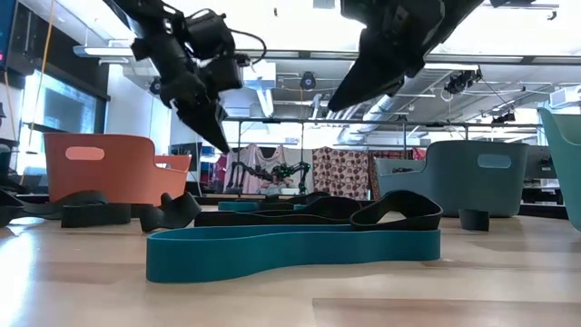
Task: Sort rubber bands into baskets
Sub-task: Put the blue rubber band into the green bin
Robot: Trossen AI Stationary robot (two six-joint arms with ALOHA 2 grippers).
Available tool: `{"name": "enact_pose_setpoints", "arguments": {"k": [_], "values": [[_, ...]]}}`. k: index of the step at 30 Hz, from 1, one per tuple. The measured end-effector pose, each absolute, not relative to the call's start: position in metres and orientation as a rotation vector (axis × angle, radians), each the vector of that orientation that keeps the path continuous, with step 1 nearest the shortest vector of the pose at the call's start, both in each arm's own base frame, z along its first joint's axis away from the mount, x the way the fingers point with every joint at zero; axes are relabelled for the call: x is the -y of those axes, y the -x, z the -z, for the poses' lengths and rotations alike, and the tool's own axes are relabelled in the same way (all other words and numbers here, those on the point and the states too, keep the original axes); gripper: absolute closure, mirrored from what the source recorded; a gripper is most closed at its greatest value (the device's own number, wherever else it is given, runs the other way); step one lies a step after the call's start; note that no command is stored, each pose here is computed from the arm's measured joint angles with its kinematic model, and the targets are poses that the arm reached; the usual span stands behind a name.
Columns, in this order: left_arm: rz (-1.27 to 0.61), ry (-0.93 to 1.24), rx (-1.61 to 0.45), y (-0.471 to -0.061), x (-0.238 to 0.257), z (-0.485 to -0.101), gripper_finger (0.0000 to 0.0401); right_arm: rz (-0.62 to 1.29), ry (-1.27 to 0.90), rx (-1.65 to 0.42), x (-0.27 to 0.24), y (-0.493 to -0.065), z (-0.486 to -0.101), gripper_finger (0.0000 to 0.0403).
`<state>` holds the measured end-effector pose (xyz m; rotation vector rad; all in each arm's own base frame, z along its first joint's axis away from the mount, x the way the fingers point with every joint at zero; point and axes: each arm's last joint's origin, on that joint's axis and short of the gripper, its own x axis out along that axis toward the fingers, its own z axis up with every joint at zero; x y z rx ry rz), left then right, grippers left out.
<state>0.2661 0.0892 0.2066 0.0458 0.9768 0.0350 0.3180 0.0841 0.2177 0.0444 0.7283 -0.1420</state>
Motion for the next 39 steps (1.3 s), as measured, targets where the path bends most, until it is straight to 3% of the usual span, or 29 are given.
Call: {"name": "enact_pose_setpoints", "arguments": {"k": [18, 31, 39], "values": [[-0.148, -0.042, -1.260, -0.289, -0.147, -0.167, 0.0398, 0.162, 0.015, -0.695, -0.112, -0.307, -0.220, 0.0403], [-0.192, -0.103, -1.306, -0.297, -0.157, -0.153, 0.0301, 0.164, 0.025, -0.678, -0.126, -0.301, -0.220, 0.0403], [-0.191, -0.182, -1.260, -0.300, -0.162, -0.152, 0.0286, 0.167, 0.026, -0.677, -0.126, -0.301, -0.220, 0.0403]]}}
